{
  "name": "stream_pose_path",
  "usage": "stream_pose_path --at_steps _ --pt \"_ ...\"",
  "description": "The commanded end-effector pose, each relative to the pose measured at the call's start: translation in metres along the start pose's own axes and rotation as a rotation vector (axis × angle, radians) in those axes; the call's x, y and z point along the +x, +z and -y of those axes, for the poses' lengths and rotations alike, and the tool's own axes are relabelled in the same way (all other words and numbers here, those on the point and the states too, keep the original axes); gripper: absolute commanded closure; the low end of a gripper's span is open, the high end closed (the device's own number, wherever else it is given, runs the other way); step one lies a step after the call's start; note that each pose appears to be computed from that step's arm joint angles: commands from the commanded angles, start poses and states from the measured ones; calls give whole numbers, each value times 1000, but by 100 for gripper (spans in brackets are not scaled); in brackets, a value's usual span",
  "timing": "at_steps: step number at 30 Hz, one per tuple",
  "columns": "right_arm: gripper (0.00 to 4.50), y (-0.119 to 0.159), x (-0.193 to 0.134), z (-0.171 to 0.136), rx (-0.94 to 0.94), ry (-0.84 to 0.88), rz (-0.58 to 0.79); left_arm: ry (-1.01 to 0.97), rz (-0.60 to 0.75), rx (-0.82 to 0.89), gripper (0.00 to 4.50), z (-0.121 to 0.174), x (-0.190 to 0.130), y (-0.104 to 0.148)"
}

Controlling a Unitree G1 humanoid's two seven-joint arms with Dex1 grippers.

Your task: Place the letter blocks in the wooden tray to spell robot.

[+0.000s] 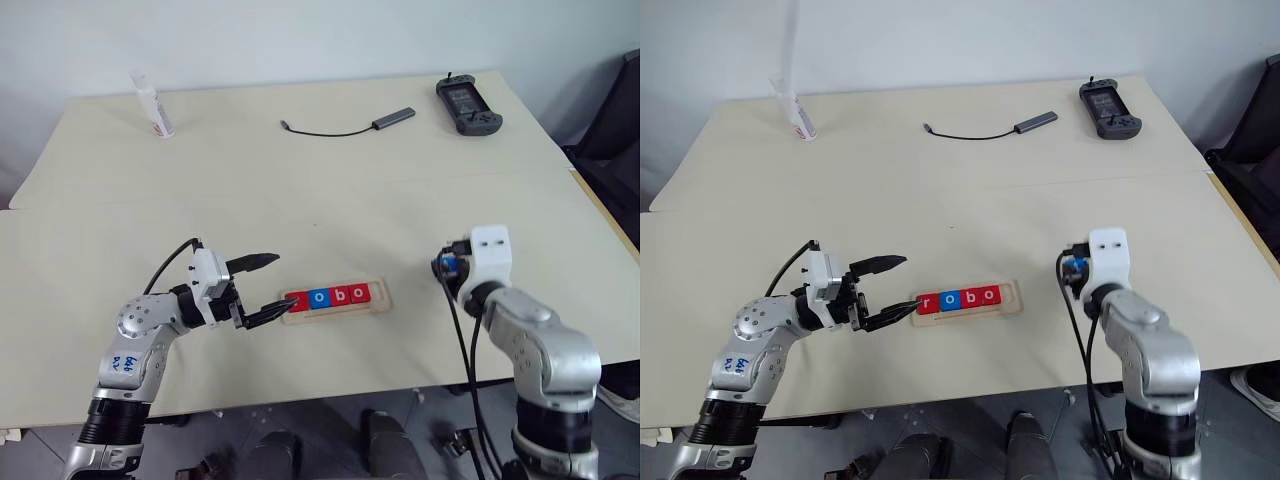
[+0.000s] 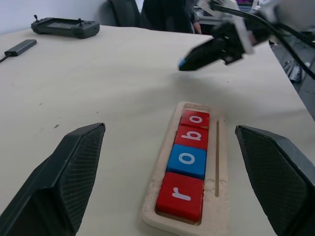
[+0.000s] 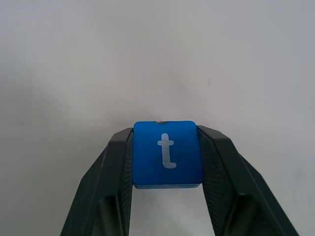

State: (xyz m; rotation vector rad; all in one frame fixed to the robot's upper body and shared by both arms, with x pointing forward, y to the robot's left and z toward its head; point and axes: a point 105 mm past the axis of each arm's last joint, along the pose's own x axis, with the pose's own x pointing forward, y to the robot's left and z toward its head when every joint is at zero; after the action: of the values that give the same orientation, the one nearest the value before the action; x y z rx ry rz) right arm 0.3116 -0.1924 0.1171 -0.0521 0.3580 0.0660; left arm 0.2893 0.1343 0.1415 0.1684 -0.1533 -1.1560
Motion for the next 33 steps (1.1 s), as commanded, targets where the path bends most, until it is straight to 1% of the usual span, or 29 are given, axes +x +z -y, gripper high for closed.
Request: stream_pose_path --at_steps 1,2,3,4,6,9,11,13,14,16,19,22,26,31,33 --pt "303 8 -10 -3 -28 -31 57 -19 21 19 0 0 2 5" --pt "303 8 -9 -5 -14 -33 62 -21 22 18 0 0 2 5" --pt "303 9 -9 -14 0 15 70 -26 22 13 0 0 2 5" --pt "227 12 -9 -20 -18 48 85 -30 21 11 0 1 2 4" --pt "167 22 -10 -20 -59 73 118 -33 19 11 0 0 1 5" --pt "68 34 -12 -11 -131 131 149 -30 14 15 0 -1 -2 5" --pt "68 39 -10 9 -210 148 129 -27 10 19 0 -2 -4 5" --pt "68 42 -8 20 -271 169 114 -27 6 22 0 -2 -6 5" --pt "68 45 -7 21 -317 224 109 -26 3 24 0 -3 -7 5" --pt "68 47 -11 17 -432 414 93 -25 -1 29 0 -2 -8 5" --pt "68 35 -19 12 -673 682 53 -26 -3 34 0 -2 -9 6" --pt "68 24 -18 18 -831 824 0 -29 -3 39 0 -1 -8 7" --pt "68 23 -4 22 -883 912 -29 -30 -1 45 0 1 -8 9" --pt "68 19 12 32 -912 936 -90 -20 -4 50 0 3 -10 10" --pt "106 16 15 34 -906 954 -121 -13 -5 52 0 4 -11 11"
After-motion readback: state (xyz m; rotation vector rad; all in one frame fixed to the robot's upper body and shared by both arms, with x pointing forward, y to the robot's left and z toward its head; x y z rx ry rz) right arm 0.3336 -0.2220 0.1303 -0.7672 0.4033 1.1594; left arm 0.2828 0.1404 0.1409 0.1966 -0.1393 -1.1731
